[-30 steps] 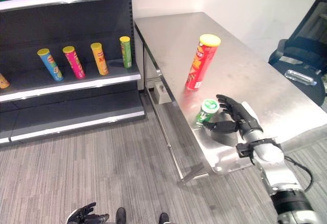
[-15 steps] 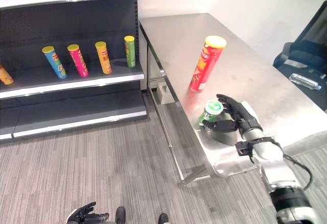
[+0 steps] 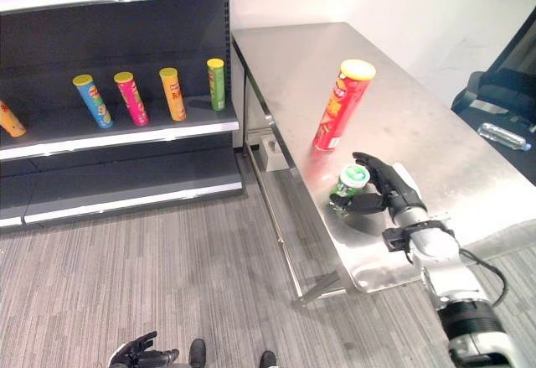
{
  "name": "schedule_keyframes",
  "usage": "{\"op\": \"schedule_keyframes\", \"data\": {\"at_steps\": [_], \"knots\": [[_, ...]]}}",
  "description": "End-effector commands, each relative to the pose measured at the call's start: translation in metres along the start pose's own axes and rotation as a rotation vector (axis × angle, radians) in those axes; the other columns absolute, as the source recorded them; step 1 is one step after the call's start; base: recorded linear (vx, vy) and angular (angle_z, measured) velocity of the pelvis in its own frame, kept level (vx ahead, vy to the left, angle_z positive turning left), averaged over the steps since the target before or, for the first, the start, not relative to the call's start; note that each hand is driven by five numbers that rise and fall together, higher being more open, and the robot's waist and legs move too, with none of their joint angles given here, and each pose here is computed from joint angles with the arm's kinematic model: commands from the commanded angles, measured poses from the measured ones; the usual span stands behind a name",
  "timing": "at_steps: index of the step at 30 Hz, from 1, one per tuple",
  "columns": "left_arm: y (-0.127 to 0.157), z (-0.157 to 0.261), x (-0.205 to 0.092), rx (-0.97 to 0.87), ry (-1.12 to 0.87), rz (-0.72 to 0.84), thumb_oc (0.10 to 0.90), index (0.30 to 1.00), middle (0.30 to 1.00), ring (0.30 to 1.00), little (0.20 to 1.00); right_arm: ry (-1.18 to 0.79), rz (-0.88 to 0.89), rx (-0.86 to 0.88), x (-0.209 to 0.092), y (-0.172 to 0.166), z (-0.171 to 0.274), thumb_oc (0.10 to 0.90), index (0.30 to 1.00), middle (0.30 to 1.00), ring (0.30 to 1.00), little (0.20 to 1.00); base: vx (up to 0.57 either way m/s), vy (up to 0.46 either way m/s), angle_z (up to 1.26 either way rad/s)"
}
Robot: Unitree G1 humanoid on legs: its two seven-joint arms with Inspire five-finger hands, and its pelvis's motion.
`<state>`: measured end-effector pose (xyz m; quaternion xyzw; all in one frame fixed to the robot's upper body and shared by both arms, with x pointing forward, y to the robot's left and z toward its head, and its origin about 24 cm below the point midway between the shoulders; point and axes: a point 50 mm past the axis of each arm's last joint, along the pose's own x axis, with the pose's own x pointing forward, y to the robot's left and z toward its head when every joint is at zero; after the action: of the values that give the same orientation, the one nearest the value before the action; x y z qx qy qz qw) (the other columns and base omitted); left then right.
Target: Put the goods on the table back onto the shelves and tidy them up.
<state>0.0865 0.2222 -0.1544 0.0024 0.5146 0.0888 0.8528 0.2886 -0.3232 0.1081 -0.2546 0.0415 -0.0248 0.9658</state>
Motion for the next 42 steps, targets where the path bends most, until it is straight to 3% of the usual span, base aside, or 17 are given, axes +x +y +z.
{"op": "schedule_keyframes", "data": {"at_steps": [1, 19, 20, 27, 28, 33, 37, 42], "knots": [[-0.001, 0.015, 0.005, 0.055, -0.035, -0.002, 0.800, 0.900, 0.900, 0.900, 0.900, -0.176, -0.094, -0.017, 0.020, -0.024, 0.050, 0.400, 0.300, 0.300, 0.300, 0.300, 0.00, 0.000, 0.00], [0.003, 0.017, 0.005, 0.046, -0.043, 0.018, 0.800, 0.900, 0.900, 0.900, 0.900, -0.239, -0.122, -0.077, 0.014, -0.026, 0.063, 0.400, 0.300, 0.300, 0.300, 0.300, 0.00, -0.002, 0.00], [0.004, 0.022, 0.005, 0.050, -0.062, 0.020, 0.800, 0.900, 0.900, 0.900, 0.900, -0.388, -0.106, -0.112, 0.000, -0.024, 0.092, 0.400, 0.300, 0.300, 0.300, 0.300, 0.02, -0.038, 0.02], [0.009, 0.027, 0.006, 0.066, -0.071, 0.034, 0.800, 0.900, 0.900, 0.900, 0.900, -0.724, -0.048, -0.063, -0.033, -0.011, 0.151, 0.400, 0.300, 0.300, 0.300, 0.300, 0.01, -0.040, -0.03], [0.008, 0.030, 0.007, 0.074, -0.083, 0.036, 0.800, 0.900, 0.900, 0.900, 0.900, -0.846, -0.051, -0.067, -0.043, -0.005, 0.171, 0.400, 0.300, 0.300, 0.300, 0.300, 0.00, -0.037, 0.03], [0.007, 0.034, 0.008, 0.091, -0.092, 0.051, 0.800, 0.900, 0.900, 0.900, 0.900, -1.077, -0.078, -0.064, -0.055, 0.018, 0.211, 0.400, 0.300, 0.300, 0.300, 0.300, -0.02, -0.066, 0.05], [0.009, 0.034, 0.008, 0.091, -0.091, 0.062, 0.800, 0.900, 0.900, 0.900, 0.900, -1.121, -0.029, -0.169, -0.051, 0.034, 0.229, 0.400, 0.300, 0.300, 0.300, 0.300, -0.01, -0.077, 0.05], [0.008, 0.033, 0.007, 0.081, -0.090, 0.066, 0.800, 0.900, 0.900, 0.900, 0.900, -1.161, 0.003, -0.146, -0.054, 0.039, 0.238, 0.400, 0.300, 0.300, 0.300, 0.300, -0.02, -0.052, 0.16]]}}
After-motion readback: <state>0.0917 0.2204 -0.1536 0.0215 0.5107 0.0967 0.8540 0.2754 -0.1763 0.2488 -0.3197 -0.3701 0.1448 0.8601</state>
